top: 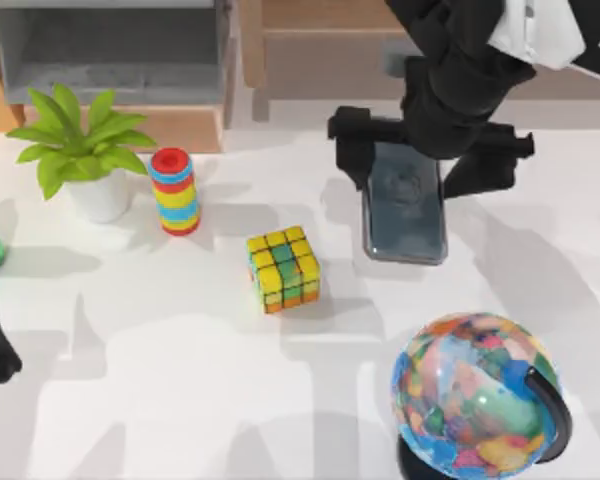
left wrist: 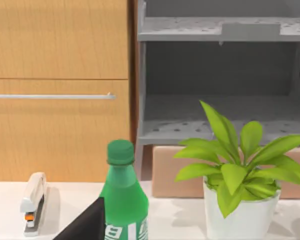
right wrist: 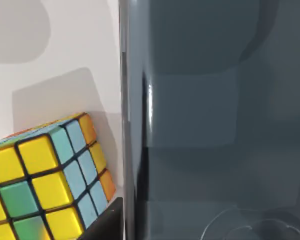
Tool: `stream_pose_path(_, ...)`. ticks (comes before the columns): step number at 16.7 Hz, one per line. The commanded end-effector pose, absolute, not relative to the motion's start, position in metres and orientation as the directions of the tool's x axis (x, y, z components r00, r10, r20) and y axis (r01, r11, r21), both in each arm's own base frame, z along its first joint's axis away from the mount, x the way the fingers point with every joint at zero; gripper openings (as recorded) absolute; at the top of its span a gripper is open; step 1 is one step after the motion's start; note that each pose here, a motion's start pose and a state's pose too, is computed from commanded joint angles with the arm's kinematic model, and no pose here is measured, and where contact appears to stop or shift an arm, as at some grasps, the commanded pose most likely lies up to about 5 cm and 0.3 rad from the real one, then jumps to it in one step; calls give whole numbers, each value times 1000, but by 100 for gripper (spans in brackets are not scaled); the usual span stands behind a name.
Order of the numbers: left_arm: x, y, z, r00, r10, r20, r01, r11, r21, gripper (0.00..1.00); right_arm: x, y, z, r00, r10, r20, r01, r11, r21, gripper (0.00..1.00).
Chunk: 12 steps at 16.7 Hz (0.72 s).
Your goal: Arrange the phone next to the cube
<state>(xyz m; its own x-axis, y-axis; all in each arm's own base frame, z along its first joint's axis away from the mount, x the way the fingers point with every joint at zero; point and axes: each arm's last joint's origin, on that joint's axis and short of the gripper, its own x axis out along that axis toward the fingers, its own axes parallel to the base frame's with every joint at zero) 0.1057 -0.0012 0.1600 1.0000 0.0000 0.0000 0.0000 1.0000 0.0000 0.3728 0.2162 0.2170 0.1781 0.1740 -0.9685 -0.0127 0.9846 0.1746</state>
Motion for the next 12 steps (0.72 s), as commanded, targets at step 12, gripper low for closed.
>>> stream_pose_path(12, 106, -1, 160, 1000, 0, 0, 0, 1000, 0, 100, 370, 210, 123, 6, 0, -1000, 9, 1000, 0, 0)
